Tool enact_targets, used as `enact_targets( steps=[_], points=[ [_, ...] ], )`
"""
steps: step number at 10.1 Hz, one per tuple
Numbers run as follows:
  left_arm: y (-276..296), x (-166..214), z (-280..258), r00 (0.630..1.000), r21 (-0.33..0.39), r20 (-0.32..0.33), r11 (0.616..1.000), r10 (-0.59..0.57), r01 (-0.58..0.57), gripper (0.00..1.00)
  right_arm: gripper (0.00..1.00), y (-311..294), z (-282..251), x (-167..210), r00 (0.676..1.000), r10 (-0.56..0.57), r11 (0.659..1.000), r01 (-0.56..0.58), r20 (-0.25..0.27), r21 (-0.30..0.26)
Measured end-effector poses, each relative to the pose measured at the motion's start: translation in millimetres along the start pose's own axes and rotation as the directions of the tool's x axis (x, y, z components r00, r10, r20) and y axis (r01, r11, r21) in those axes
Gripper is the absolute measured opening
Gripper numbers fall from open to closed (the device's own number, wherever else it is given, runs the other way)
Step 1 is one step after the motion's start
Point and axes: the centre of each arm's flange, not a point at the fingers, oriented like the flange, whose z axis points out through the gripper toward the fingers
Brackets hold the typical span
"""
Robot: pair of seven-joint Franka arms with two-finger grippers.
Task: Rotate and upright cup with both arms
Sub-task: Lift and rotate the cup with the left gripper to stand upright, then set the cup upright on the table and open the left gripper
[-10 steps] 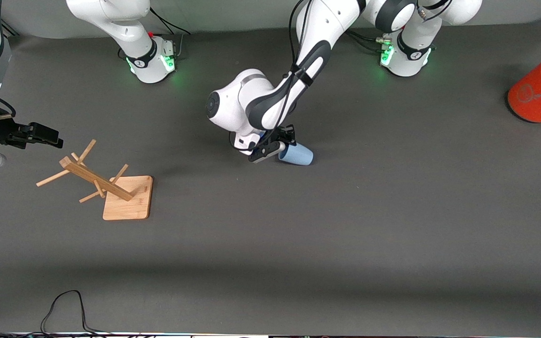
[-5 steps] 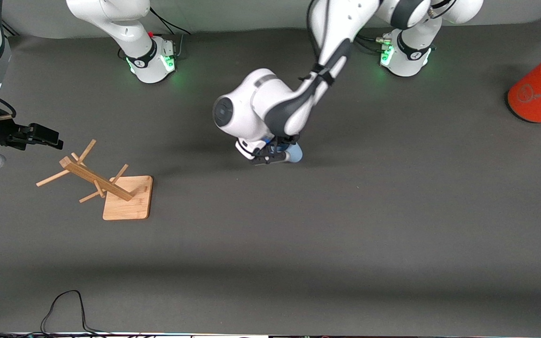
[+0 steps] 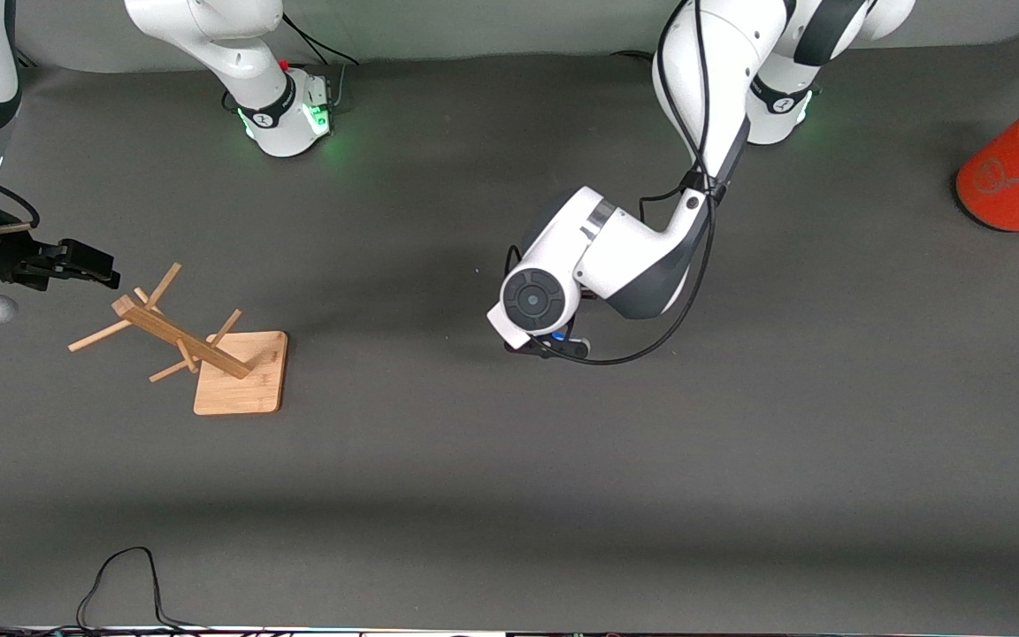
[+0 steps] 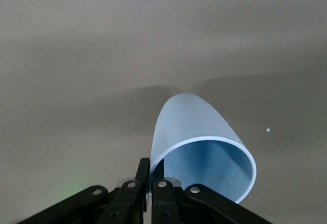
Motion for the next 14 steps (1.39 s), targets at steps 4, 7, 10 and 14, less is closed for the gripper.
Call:
enact_targets(
  steps=[4, 7, 10, 14],
  points=[
    [-16.5, -39.2, 26.0, 0.999, -0.029, -0.051, 1.000, -0.012, 0.011, 0.05, 1.00, 0.0, -1.8, 2.1, 1.000, 0.000, 1.000, 0.000, -0.019, 0.000],
    [-29.0, -41.8, 48.5, 0.999, -0.020, -0.039, 0.999, -0.031, 0.030, 0.05, 1.00, 0.1, -1.8, 2.1, 1.000, 0.000, 1.000, 0.000, -0.019, 0.000],
    [-31.3, -42.7, 58.4, 0.999, -0.009, -0.026, 0.999, -0.033, 0.033, 0.34, 1.00, 0.1, -0.7, 1.1, 1.000, 0.000, 1.000, 0.000, -0.009, 0.000],
    [-31.9, -43.8, 50.4, 0.999, -0.003, -0.040, 1.000, -0.028, 0.028, 0.92, 1.00, 0.1, 0.3, -0.2, 1.000, 0.000, 1.000, 0.000, 0.002, 0.000]
  ],
)
